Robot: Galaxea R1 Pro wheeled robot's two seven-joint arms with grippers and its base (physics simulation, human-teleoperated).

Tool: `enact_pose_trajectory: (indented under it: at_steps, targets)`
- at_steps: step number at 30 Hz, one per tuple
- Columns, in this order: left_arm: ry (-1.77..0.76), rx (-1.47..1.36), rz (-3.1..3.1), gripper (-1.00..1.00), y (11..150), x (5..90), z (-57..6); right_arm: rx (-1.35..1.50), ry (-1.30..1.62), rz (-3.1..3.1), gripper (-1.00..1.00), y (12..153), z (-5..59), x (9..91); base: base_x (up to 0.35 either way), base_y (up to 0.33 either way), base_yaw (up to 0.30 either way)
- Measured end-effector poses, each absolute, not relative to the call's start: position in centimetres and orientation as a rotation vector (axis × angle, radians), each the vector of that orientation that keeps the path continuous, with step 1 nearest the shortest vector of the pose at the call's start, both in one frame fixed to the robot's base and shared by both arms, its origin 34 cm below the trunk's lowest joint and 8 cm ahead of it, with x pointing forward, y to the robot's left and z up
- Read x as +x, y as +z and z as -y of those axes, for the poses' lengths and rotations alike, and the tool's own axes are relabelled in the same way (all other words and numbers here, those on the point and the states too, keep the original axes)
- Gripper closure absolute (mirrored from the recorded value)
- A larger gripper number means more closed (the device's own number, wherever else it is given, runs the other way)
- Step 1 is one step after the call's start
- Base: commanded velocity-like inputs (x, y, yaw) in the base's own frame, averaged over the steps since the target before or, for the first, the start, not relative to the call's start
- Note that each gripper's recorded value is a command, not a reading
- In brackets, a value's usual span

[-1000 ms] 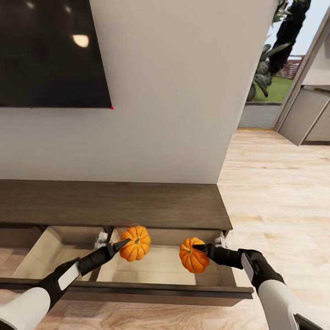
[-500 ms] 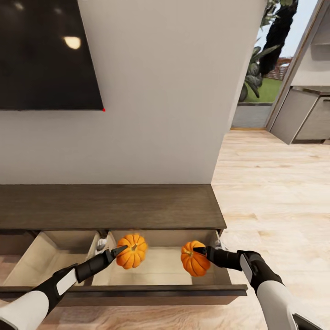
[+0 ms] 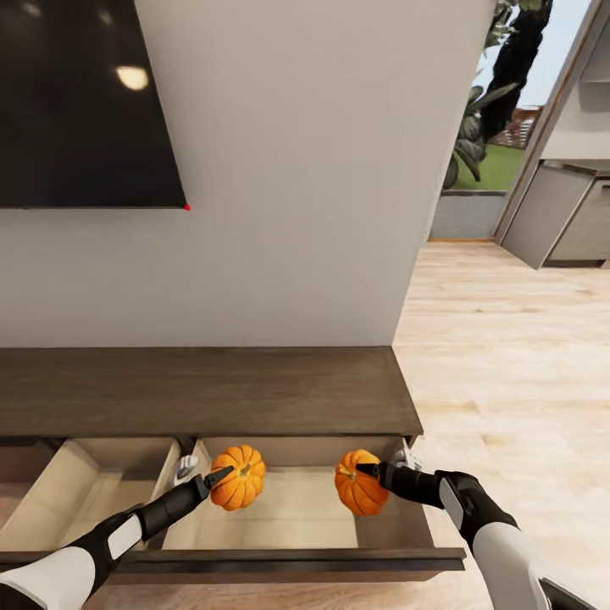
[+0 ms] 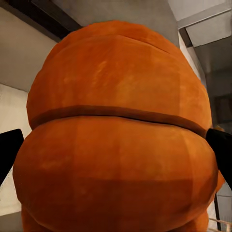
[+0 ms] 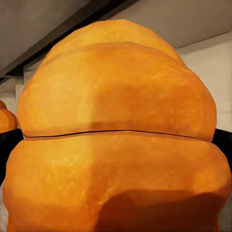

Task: Place each of the two pumpkins and all three candles from the living room inside a cabinet in the living room (use any cabinet), then make sure every cabinet is closed, and position the cauldron so it is next to a table in the living room.

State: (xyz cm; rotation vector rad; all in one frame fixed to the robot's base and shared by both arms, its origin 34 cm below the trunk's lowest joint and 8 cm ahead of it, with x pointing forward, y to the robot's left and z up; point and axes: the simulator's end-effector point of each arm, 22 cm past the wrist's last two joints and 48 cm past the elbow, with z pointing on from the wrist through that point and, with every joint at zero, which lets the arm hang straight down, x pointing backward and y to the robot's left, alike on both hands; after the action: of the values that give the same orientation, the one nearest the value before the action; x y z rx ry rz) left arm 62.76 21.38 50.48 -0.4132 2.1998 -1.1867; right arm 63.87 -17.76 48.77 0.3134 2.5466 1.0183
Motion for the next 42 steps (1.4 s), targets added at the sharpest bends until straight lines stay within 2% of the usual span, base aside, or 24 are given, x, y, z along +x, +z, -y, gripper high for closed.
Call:
enact_pose_trajectory:
  at_steps: [27, 42]
  targets:
    - [-1.18, -0.434, -2.234, 1.0, 49.0, 61.8, -21.6, 0.348, 0.994, -2.612, 1.0, 46.5, 17.8, 62.2, 0.002, 0.0, 0.0]
    - [-1.187, -0.443, -2.222, 1.0, 49.0, 62.1, -21.5, 0.293, 0.978, -2.635, 1.0, 46.2, 17.6, 62.1, 0.106, 0.0, 0.0]
